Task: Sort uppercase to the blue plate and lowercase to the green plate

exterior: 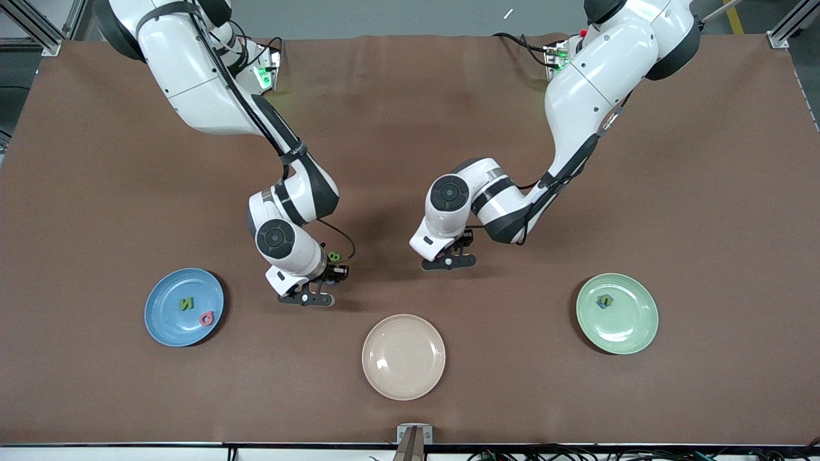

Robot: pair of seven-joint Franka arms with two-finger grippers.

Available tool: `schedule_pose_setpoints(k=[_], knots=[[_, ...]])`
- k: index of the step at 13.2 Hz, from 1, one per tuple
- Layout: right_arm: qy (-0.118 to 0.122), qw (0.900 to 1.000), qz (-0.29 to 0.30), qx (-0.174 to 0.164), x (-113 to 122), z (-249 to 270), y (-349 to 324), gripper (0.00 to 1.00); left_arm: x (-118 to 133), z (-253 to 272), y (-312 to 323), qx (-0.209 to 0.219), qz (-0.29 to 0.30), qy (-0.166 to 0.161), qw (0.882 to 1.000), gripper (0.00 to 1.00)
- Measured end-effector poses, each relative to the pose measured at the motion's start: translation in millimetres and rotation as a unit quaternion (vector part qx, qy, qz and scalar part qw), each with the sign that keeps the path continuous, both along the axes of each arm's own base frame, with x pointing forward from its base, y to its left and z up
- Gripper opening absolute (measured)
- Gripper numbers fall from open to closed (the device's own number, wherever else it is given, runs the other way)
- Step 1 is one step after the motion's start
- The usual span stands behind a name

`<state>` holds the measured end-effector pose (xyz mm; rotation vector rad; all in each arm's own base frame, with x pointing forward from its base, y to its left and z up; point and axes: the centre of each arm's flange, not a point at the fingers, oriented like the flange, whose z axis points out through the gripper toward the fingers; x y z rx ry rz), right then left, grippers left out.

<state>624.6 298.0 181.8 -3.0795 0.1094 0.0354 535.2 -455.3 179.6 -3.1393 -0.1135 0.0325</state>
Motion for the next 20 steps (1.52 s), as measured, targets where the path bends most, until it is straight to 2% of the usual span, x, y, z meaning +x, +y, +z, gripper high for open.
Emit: schedule_pose_setpoints(k=[3,5,6,9,10,11,14,15,17,18,20], knots=[[-0.016,1.0,0.004,-0.004,18.1,13.8,-15.8,0.35,0.2,-2.6,0.7,0.001,-0.008,0.001,1.0,0.63],[-0.02,0.999,0.027,-0.019,43.2,37.6,-45.9,0.35,0.5,-1.9,0.2,0.0,-0.009,0.001,1.0,0.62],[-0.023,0.998,0.047,-0.024,70.3,67.1,-95.0,0.35,-0.2,-1.5,-1.0,0.0,-0.01,0.001,1.0,0.57],[-0.033,0.989,0.138,-0.031,94.7,80.2,-174.6,0.35,-0.9,-1.6,-1.8,0.0,-0.011,0.001,1.0,0.54],[-0.033,0.986,0.161,-0.032,100.0,80.6,-209.6,0.35,-1.2,-1.6,-2.2,0.0,-0.012,0.001,1.0,0.44],[-0.031,0.982,0.182,-0.032,102.8,79.9,-242.1,0.35,-1.5,-1.6,-2.5,0.0,-0.012,0.001,1.0,0.35],[-0.021,0.974,0.223,-0.03,102.0,72.0,-305.9,0.35,-0.9,-1.3,-2.2,-0.001,-0.011,0.0,1.0,0.31],[-0.016,0.973,0.23,-0.029,99.6,66.8,-315.3,0.35,1.7,-0.2,-0.5,-0.001,-0.009,-0.001,1.0,0.27],[-0.002,0.972,0.234,-0.025,92.6,53.5,-318.4,0.35,14.1,6.8,7.9,-0.004,0.002,-0.007,1.0,0.27],[0.006,0.972,0.235,-0.021,88.1,44.7,-316.8,0.41,23.6,13.7,15.0,-0.007,0.01,-0.013,1.0,0.27],[0.018,0.971,0.236,-0.017,81.9,32.0,-314.9,0.61,43.4,32.5,33.9,-0.009,0.022,-0.028,0.999,0.27]])
